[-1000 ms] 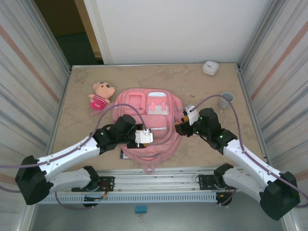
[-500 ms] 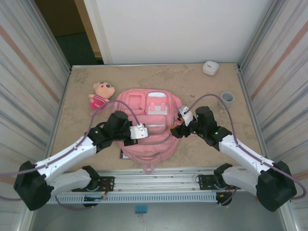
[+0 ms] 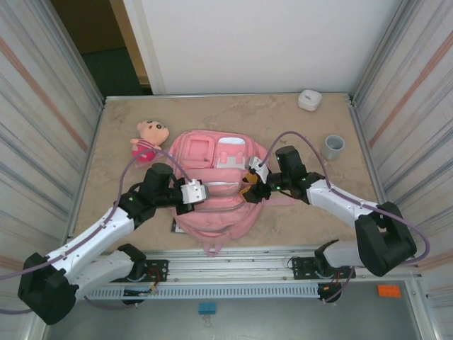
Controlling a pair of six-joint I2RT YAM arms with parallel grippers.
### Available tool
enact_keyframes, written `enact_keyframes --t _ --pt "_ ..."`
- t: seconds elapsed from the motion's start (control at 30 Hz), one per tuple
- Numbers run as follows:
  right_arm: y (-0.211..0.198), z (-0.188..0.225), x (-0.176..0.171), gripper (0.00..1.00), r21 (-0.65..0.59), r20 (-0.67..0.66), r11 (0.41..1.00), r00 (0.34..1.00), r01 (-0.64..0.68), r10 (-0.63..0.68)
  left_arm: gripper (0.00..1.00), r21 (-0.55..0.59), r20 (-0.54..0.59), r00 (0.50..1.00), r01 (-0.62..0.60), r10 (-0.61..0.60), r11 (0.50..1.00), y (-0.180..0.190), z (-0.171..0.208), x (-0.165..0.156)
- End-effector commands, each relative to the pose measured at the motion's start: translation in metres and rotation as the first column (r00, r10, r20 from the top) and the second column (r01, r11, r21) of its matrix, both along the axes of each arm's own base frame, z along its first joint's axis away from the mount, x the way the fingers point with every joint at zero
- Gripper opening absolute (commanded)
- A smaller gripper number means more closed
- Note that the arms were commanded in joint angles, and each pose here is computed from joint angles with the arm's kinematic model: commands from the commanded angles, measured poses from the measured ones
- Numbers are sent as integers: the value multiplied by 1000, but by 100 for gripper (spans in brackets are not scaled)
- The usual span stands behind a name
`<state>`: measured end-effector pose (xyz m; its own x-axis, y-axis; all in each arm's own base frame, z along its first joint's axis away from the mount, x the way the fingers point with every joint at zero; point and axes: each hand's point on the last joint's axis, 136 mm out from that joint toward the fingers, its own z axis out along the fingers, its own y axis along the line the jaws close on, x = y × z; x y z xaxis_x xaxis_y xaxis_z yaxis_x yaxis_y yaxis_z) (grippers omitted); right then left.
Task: Pack the student bag
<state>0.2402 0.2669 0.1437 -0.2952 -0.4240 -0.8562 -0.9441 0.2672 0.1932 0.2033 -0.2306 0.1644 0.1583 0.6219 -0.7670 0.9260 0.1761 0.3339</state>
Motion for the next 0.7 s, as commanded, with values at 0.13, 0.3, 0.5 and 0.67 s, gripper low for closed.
enact_keyframes --t 0.13,0.3,0.5,0.67 --pt "2 16 -20 17 22 -55 994 993 -106 107 0 -69 43 998 -47 50 996 -8 26 18" --pt "1 29 -24 0 34 -75 997 995 -70 73 0 -41 41 990 -132 134 990 -8 30 32" --pt "19 41 -39 0 40 -114 997 991 -61 65 0 -64 44 981 -189 191 980 -21 42 43" --pt "48 47 -53 0 51 -186 998 981 -38 47 0 -84 59 979 -190 196 978 -43 54 46"
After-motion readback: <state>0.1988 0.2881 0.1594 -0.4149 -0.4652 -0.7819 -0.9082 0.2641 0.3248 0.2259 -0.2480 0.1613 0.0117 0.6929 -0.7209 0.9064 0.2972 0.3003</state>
